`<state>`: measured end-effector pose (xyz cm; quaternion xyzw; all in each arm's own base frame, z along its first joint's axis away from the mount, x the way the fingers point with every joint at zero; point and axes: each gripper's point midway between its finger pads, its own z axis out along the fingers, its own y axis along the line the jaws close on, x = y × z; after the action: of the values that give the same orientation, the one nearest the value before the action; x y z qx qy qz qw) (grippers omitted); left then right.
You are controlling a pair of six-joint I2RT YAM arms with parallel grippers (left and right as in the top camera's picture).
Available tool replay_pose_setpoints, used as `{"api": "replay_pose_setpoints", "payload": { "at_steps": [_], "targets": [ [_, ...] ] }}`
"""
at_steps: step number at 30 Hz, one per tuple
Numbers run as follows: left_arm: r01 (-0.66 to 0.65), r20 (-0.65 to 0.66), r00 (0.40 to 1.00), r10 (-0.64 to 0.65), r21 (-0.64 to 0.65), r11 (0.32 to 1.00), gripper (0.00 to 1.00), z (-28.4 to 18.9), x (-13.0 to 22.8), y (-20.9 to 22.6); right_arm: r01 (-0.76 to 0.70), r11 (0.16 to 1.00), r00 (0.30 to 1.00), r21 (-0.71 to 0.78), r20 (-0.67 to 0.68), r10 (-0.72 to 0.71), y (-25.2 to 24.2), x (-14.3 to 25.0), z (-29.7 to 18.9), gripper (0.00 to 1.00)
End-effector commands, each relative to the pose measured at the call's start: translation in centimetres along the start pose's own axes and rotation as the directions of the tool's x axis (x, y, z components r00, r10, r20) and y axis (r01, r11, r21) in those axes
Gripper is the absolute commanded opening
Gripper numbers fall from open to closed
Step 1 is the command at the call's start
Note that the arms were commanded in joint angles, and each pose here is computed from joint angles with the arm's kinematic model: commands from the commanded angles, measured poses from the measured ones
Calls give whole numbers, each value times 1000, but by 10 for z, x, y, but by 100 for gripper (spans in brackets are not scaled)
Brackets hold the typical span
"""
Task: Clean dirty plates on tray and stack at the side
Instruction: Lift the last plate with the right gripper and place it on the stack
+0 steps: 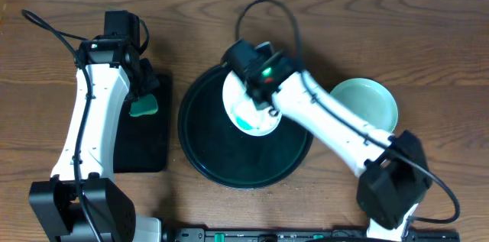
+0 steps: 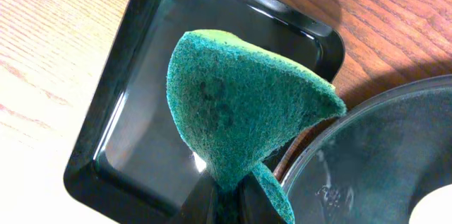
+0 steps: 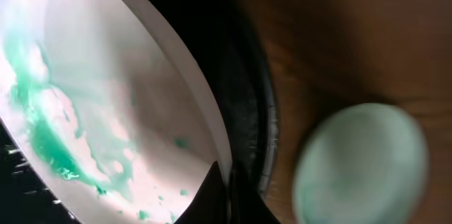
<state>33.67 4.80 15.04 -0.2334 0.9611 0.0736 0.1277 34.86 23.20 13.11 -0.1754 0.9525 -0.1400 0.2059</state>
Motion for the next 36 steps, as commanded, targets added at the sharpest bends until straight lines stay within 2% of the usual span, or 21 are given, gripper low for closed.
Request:
{"api": "replay_pose_setpoints", "payload": {
  "at_steps": [1,10,20,28,34,36],
  "targets": [
    [-6,-3,1000,6,-20,1000,7,3,0,4,-46,952,974,302,225,-24,-31,-21,-51,1],
    [-7,-4,1000,7,-20,1000,7,3,0,4,-76,849,879,523,436,-190,-23,-28,-124,1],
    [-7,-4,1000,7,-20,1000,7,3,0,4,-130,775,821,619,506,-267,-26,-33,-155,1],
    [-7,-4,1000,7,-20,1000,7,3,0,4,-141,812,831,567,514,-214,-22,-30,-147,1],
    [-7,-4,1000,7,-20,1000,7,3,0,4,-84,880,893,467,427,-141,-18,-23,-117,1],
    [-7,-4,1000,7,-20,1000,7,3,0,4,-65,918,924,392,371,-93,-14,-18,-100,1]
  ]
}}
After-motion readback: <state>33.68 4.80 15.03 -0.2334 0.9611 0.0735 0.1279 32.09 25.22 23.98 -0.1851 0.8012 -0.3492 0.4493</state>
